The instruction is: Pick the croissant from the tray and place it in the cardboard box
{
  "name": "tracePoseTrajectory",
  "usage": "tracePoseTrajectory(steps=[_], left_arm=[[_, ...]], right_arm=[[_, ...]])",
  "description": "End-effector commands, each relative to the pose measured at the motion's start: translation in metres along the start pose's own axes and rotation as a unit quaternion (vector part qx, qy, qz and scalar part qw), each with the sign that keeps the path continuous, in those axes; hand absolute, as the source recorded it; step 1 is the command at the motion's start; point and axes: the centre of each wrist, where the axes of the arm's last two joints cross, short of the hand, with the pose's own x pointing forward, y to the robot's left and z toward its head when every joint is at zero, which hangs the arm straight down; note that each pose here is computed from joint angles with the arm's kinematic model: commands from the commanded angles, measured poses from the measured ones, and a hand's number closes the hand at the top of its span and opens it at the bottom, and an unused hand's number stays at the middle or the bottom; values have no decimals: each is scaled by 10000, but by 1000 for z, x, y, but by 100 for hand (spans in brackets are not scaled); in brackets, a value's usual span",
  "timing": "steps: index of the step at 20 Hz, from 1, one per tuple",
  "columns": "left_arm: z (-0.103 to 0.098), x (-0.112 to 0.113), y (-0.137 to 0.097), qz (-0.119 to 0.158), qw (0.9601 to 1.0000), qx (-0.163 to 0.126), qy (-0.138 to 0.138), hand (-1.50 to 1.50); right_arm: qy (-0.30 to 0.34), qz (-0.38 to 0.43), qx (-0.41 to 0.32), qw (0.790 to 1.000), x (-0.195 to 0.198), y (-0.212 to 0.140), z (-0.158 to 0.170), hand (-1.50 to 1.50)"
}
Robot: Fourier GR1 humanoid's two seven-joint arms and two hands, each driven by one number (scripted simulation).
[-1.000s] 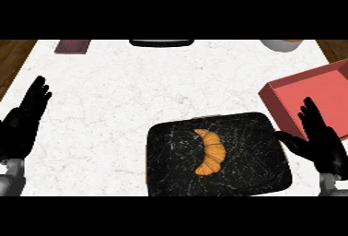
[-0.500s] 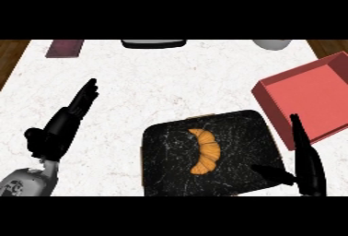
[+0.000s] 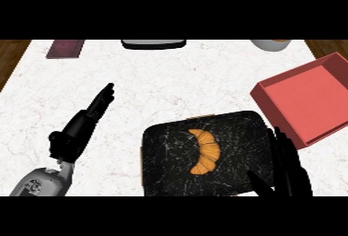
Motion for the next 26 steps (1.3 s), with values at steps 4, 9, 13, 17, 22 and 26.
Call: tracePoseTrajectory(steps=[4,9,13,17,22,26], left_arm=[[-7,6,-14,-65,9996,-244,-131,0],[-15,18,-29,25,9994,-276,-207,0],[-19,-10,-17,53,9996,-271,-96,0],[-21,0,-15,-32,9995,-262,-150,0],[-30,5,-24,-48,9995,-285,-128,0],[-32,-8,-18,-9,9997,-251,-63,0]], right_arm=[[576,242,902,9940,87,-11,40,-150],[1002,371,1124,9879,155,-47,47,-150],[1190,290,1041,9870,186,-52,51,-150],[1304,304,1080,9851,192,-37,32,-150],[1505,475,1263,9793,185,-15,11,-150],[1605,518,1365,9762,188,-13,10,-150]])
